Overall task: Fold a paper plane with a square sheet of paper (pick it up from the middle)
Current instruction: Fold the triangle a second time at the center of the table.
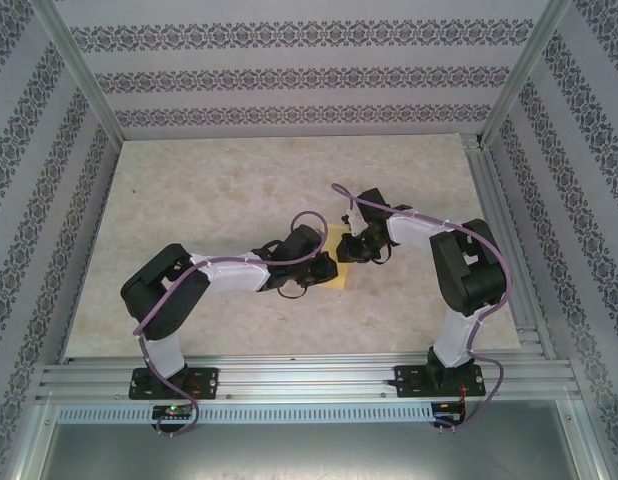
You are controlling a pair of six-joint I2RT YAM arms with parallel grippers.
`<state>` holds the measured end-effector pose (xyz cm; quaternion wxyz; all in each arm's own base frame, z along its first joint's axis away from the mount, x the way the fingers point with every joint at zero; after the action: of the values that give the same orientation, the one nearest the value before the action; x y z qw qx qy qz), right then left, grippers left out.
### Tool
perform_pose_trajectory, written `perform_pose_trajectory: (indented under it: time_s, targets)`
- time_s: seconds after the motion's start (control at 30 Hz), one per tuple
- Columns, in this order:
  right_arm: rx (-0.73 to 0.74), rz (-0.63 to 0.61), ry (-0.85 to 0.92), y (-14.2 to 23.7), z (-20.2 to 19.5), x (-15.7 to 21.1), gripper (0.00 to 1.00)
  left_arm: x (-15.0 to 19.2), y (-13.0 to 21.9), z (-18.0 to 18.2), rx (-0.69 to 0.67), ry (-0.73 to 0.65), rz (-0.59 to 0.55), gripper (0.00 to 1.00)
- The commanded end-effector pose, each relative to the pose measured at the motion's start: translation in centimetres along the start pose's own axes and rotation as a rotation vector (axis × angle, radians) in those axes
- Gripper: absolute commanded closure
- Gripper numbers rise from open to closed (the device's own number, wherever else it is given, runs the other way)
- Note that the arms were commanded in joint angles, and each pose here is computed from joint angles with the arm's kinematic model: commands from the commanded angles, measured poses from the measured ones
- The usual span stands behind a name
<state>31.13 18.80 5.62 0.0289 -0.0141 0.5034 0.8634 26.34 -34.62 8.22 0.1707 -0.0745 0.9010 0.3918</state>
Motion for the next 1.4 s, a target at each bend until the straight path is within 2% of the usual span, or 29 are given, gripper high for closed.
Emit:
perform_pose_trajectory:
  time_s: [0.0, 0.13, 0.5, 0.7, 0.87, 1.07, 1.37]
  targets:
    - [-0.016, -0.021, 0.025, 0.5, 0.9, -0.4, 0.84, -2.0, -0.5, -1.2, 0.083, 0.04, -0.059, 0.87]
    - [-0.012, -0.021, 0.022, 0.4, 0.8, -0.4, 0.84, -2.5, -1.0, -1.5, 0.109, 0.048, -0.066, 0.88]
    - [-0.011, -0.016, 0.025, 0.3, 0.8, -0.5, 0.85, -1.0, -2.8, 2.5, -0.061, 0.099, -0.012, 0.91]
    - [-0.008, -0.01, 0.02, 0.0, 0.6, -0.4, 0.85, -0.4, -3.3, 3.5, -0.091, 0.105, 0.005, 0.92]
    - [0.002, -0.004, 0.016, -0.4, 0.3, -0.2, 0.85, -0.8, -3.0, 2.5, -0.048, 0.098, -0.004, 0.91]
    - [0.015, -0.004, 0.017, -0.3, 0.1, -0.2, 0.87, -3.0, -0.8, 0.2, -0.006, 0.051, -0.068, 0.89]
    - [0.012, -0.003, 0.015, -0.4, 0.0, -0.1, 0.88, -3.6, -1.4, 0.9, -0.002, 0.071, -0.072, 0.88]
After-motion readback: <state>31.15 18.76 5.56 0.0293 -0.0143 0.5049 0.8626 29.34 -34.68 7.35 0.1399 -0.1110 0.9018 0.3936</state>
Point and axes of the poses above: each hand's point on the last joint's axis, 136 mm out from that joint toward the fingers, its own y axis back along the fingers, its own z axis along the line the jaws close on, x = y × z, the point moved 4 cm from there along y, back along the fingers, and after that the axes turned 14 degrees about -y, right-handed, at the moved point
